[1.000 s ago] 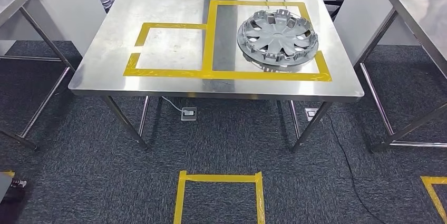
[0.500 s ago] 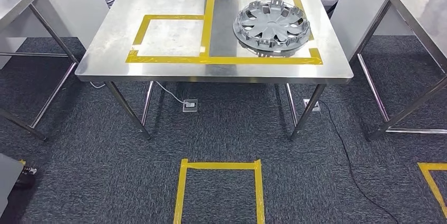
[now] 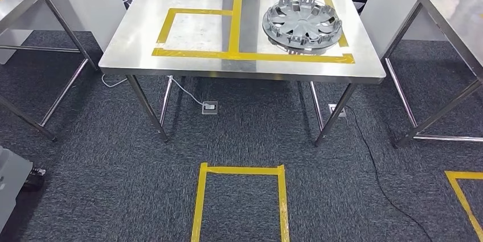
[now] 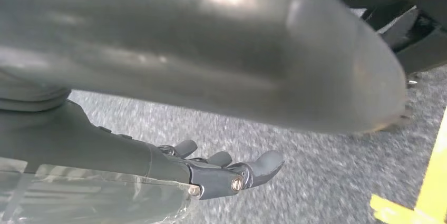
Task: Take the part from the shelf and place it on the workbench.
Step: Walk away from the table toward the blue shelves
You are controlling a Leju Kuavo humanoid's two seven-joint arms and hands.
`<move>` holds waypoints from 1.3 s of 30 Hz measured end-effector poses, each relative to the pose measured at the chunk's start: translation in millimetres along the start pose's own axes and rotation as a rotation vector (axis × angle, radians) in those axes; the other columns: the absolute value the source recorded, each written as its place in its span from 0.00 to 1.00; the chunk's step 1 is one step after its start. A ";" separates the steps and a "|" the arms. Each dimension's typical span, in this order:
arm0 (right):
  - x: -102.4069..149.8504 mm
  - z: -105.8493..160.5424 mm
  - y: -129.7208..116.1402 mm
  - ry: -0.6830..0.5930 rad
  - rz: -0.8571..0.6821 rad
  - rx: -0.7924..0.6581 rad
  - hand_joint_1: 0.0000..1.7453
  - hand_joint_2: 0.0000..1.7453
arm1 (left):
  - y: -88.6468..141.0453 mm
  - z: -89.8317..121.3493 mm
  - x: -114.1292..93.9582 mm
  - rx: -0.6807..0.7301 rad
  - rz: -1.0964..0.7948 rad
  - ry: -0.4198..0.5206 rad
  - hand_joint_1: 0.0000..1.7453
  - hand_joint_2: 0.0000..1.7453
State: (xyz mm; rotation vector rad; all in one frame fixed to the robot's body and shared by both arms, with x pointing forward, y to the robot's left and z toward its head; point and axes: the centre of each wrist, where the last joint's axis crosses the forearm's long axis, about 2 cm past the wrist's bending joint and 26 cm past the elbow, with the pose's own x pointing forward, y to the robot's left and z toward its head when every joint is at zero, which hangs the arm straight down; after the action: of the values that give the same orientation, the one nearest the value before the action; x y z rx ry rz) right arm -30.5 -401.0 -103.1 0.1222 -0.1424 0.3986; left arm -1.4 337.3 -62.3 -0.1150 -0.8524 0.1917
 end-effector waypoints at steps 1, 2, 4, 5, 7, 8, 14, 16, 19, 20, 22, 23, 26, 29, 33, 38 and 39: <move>-0.1 0.2 -0.3 -0.001 -0.002 0.000 0.00 0.00 | -0.3 -0.1 -0.2 -0.001 0.000 0.001 0.00 0.00; -0.3 0.4 -0.7 -0.002 -0.005 0.002 0.00 0.00 | -0.9 -0.4 -0.7 -0.001 0.000 0.004 0.00 0.00; -0.6 1.5 -3.2 -0.003 -0.016 0.005 0.00 0.00 | -3.7 -1.6 -2.8 -0.005 0.000 0.014 0.00 0.00; -0.6 2.1 -4.8 -0.003 -0.022 0.009 0.00 0.00 | -5.4 -2.3 -4.0 -0.007 0.000 0.020 0.00 0.00; -1.6 3.6 -7.9 0.003 -0.036 0.020 0.00 0.00 | -7.8 -3.3 -5.4 -0.014 0.000 0.027 0.00 0.00; -2.3 4.0 -8.1 0.007 -0.043 0.029 0.00 0.00 | -8.4 -3.4 -5.8 -0.017 0.000 0.031 0.00 0.00; -0.4 3.6 -6.8 0.008 -0.086 0.055 0.00 0.00 | -7.0 -2.9 -6.3 -0.011 -0.014 0.053 0.00 0.00; 0.3 2.6 -3.9 0.007 -0.100 0.060 0.00 0.00 | -6.1 -3.2 -5.6 -0.009 -0.020 0.057 0.00 0.00; 2.0 0.5 2.4 0.003 -0.117 0.074 0.00 0.00 | -3.7 -3.7 -2.9 -0.018 -0.024 0.048 0.00 0.00; 2.6 -0.1 4.3 0.001 -0.120 0.079 0.00 0.00 | -2.4 -4.0 -1.4 -0.021 -0.026 0.044 0.00 0.00; 4.1 -1.4 7.7 -0.004 -0.128 0.086 0.00 0.00 | 0.8 -3.9 1.3 -0.026 -0.033 0.039 0.00 0.00; 4.7 -2.0 9.4 -0.005 -0.132 0.089 0.00 0.00 | 2.5 -3.4 2.2 -0.027 -0.036 0.039 0.00 0.00; 6.2 -3.6 14.5 -0.006 -0.142 0.095 0.00 0.00 | 6.3 -3.3 5.1 -0.026 -0.051 0.037 0.00 0.00; 9.1 -5.6 19.4 -0.012 -0.149 0.101 0.00 0.00 | 9.1 -3.5 6.9 -0.026 -0.068 0.041 0.00 0.00; 13.8 -7.8 23.9 -0.024 -0.159 0.111 0.00 0.00 | 11.4 -4.0 8.3 -0.023 -0.089 0.044 0.00 0.00; 19.8 -9.5 25.5 -0.038 -0.164 0.120 0.00 0.00 | 14.1 -5.3 10.6 -0.018 -0.107 0.037 0.00 0.00; 20.0 -9.6 25.7 -0.039 -0.165 0.121 0.00 0.00 | 14.9 -5.5 11.0 -0.015 -0.114 0.038 0.00 0.00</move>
State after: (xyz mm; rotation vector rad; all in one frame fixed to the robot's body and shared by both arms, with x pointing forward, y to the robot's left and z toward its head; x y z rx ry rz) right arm -21.2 -368.5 -107.0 0.2598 -0.1459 0.2401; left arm 8.0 354.1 -60.4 -0.0835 -0.8206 0.0758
